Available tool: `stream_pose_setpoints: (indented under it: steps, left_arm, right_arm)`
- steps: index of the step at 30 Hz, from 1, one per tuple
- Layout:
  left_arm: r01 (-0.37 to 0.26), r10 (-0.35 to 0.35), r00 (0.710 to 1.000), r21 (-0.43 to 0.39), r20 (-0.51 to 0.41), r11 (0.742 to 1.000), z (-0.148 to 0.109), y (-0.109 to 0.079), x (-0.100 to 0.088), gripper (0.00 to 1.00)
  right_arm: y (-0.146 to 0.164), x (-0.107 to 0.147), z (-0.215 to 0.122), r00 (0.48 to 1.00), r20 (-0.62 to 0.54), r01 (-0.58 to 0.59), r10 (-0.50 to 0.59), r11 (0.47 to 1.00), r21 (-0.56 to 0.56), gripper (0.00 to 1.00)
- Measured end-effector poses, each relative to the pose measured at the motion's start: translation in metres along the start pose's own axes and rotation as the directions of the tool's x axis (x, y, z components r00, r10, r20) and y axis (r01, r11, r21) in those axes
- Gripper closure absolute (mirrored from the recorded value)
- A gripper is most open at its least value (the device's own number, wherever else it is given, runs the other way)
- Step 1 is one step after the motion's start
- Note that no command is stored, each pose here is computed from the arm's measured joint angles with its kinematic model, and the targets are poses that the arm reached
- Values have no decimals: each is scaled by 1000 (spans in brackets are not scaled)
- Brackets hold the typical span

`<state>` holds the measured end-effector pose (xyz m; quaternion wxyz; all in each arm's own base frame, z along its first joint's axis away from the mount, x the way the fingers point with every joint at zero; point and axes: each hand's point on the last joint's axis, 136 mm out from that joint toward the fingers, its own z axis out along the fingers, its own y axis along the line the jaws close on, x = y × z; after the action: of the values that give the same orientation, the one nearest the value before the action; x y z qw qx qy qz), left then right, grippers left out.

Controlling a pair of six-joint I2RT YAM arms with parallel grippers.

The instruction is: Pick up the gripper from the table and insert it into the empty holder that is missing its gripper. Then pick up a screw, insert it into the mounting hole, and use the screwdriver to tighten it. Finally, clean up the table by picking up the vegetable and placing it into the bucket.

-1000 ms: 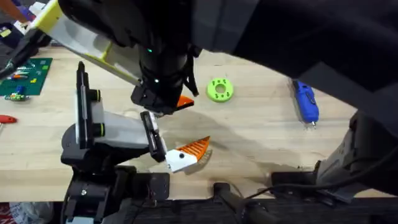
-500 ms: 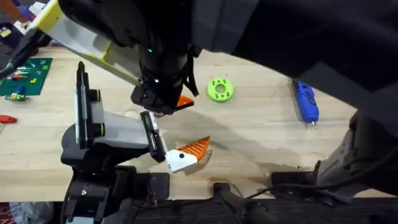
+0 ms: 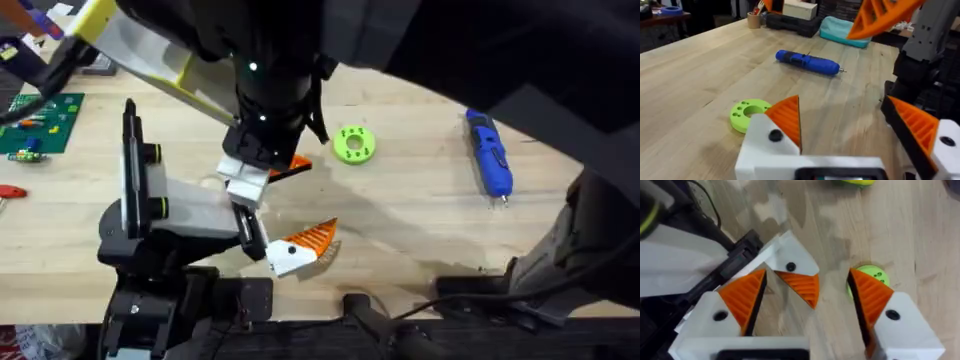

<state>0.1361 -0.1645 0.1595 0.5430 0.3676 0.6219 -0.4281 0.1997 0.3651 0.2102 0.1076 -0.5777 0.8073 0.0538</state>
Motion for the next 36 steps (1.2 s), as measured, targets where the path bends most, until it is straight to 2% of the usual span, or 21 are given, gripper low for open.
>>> stream_pose_setpoints:
  steps: [6, 13, 24, 31, 32, 33, 36]
  left_arm:
    - [-1, 1, 1000, 1, 0, 1000, 0, 0, 0, 14]
    - [-2, 2, 1000, 0, 0, 1000, 0, 0, 0, 14]
    - [-1, 1, 1000, 0, 0, 1000, 0, 0, 0, 15]
    - [-1, 1, 1000, 0, 0, 1000, 0, 0, 0, 13]
    - [-2, 2, 1000, 1, 0, 1000, 0, 0, 0, 30]
    - [0, 0, 1000, 1, 0, 1000, 0, 0, 0, 89]
    - [-2, 2, 1000, 0, 0, 1000, 0, 0, 0, 534]
  right_arm:
    - [3, 5, -4, 1000, -12, 13, -13, 1000, -7, 4]
    - [13, 23, -18, 998, -49, 44, -47, 998, -43, 3]
    - [-16, 53, -63, 999, -13, -48, 48, 999, -20, 3]
    - [-28, 61, -69, 993, -7, -118, 118, 993, -24, 3]
    - [-28, 61, -69, 992, -8, -123, 123, 992, -28, 3]
    - [-28, 61, -69, 992, -8, -126, 126, 991, -33, 4]
    - [-26, 61, -69, 992, -7, -130, 130, 990, -46, 4]
